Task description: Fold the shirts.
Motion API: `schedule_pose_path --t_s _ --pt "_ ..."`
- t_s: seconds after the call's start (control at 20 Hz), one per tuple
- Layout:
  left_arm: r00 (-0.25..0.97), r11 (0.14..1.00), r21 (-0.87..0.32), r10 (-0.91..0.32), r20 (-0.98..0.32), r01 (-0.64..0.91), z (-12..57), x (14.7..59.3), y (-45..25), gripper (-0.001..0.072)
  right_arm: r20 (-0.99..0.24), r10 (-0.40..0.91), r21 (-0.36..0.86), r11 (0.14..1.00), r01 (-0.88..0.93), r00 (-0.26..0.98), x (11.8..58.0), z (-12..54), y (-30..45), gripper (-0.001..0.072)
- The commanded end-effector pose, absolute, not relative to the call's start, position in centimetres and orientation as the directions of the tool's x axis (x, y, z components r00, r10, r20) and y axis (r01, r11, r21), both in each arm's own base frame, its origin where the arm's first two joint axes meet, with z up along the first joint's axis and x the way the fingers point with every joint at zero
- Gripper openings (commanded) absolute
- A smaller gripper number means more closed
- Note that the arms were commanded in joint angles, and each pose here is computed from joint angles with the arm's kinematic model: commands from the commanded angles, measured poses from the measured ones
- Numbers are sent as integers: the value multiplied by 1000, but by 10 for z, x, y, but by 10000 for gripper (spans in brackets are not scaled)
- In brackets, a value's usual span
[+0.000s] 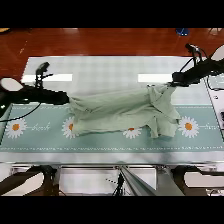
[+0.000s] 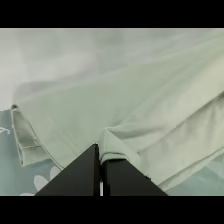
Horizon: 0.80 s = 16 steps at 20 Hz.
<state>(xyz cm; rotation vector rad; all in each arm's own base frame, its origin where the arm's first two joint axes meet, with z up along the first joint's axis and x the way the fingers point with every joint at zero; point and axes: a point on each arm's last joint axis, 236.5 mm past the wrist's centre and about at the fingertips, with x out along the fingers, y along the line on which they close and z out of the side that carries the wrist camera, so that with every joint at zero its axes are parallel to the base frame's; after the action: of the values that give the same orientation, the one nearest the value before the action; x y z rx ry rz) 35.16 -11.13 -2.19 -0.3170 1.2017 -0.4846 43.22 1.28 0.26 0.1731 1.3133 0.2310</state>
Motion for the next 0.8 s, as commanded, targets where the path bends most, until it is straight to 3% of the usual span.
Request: schedule_pose_path --t_s 0.0,0.05,0.2,0.3,0.5,0.65,0.75 --pt "207 847 -512 -531 -822 139 -57 352 -116 30 -939 265 261 964 -51 220 435 -11 12 145" --pt "201 846 -514 -533 -822 141 -57 352 -116 64 -942 263 256 965 -63 210 432 -9 11 273" --pt "161 828 -531 -558 -814 182 -30 352 -113 358 -961 238 220 966 -134 141 406 17 -1 415" --pt "105 818 -539 -565 -819 201 -5 345 -99 370 -966 197 181 977 -110 165 392 45 -19 464" --pt "105 825 -546 -561 -821 145 29 321 -61 371 -982 -22 -27 999 -20 188 351 87 -83 464" --pt "73 818 -574 -574 -815 27 6 284 -47 471 -977 7 16 999 41 215 336 88 -91 464" --pt "3 787 -614 -615 -789 -54 -22 253 -55 489 -971 86 101 993 57 221 332 75 -82 494"
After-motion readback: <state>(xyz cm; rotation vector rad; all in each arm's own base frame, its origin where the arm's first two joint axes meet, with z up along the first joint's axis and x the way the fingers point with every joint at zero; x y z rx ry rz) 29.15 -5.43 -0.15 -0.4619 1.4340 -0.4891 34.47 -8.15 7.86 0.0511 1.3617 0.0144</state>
